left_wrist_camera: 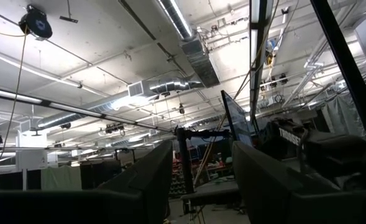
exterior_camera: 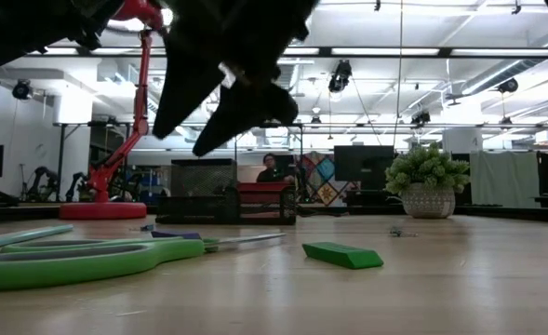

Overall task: Pick and place office supplies into organizer
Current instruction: Put the blue eraser into the black mesh desk organizer

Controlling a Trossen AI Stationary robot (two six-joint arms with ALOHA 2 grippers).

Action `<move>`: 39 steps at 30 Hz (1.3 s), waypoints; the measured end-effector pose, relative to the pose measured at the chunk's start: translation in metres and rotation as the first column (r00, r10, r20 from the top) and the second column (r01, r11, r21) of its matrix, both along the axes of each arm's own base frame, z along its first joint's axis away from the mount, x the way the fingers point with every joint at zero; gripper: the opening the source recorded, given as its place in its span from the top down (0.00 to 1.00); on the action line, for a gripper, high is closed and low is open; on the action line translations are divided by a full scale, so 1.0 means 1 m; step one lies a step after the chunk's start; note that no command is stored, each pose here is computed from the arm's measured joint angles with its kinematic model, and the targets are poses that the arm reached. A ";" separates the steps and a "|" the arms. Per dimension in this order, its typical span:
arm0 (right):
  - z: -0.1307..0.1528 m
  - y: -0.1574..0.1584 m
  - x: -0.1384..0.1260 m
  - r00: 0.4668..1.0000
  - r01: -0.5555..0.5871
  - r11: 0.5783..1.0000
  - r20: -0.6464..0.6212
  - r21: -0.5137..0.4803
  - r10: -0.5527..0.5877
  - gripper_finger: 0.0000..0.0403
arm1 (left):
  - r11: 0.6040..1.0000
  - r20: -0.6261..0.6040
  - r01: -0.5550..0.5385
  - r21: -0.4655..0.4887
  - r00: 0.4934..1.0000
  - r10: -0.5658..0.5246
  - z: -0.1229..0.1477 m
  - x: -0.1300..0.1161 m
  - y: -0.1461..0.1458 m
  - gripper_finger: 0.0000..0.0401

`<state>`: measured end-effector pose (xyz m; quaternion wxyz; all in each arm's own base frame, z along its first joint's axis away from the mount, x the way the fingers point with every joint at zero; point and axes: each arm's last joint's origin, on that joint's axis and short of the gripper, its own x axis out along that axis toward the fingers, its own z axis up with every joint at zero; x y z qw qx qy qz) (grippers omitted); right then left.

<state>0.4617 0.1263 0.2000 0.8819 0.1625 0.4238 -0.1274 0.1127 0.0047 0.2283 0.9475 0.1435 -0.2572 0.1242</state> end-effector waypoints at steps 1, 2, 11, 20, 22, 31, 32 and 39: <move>-0.004 0.000 0.000 1.000 0.008 1.000 0.014 0.008 -0.008 0.43 | 1.000 0.000 0.000 0.000 1.000 0.000 0.000 0.000 0.000 0.61; -0.009 -0.001 0.000 0.999 0.015 1.000 0.028 0.013 -0.015 0.43 | 1.000 -0.001 0.000 0.000 1.000 0.000 0.000 0.000 0.000 0.61; -0.051 -0.002 0.002 0.998 0.053 0.998 0.019 0.035 -0.054 0.44 | 1.000 -0.005 0.000 -0.001 1.000 0.000 -0.001 0.000 0.000 0.61; -0.066 0.003 0.017 1.000 0.018 1.000 0.015 -0.006 -0.018 0.45 | 1.000 -0.003 0.000 -0.001 1.000 0.000 -0.001 0.000 0.000 0.61; -0.067 0.002 0.017 1.000 0.024 0.999 -0.001 -0.037 -0.024 0.45 | 1.000 -0.002 0.001 -0.001 1.000 -0.001 -0.001 0.000 0.000 0.61; -0.064 0.000 0.015 0.998 0.036 0.995 -0.047 -0.090 -0.041 0.44 | 1.000 0.000 0.000 0.000 1.000 0.000 -0.001 -0.001 0.000 0.61; -0.064 0.001 0.015 0.998 0.035 0.995 -0.048 -0.088 -0.040 0.44 | 1.000 0.000 0.001 0.000 1.000 -0.001 -0.001 -0.001 0.000 0.61; -0.069 0.005 0.011 0.998 0.016 0.995 -0.066 -0.098 -0.022 0.44 | 1.000 0.000 0.001 0.000 1.000 -0.001 -0.001 -0.001 0.000 0.61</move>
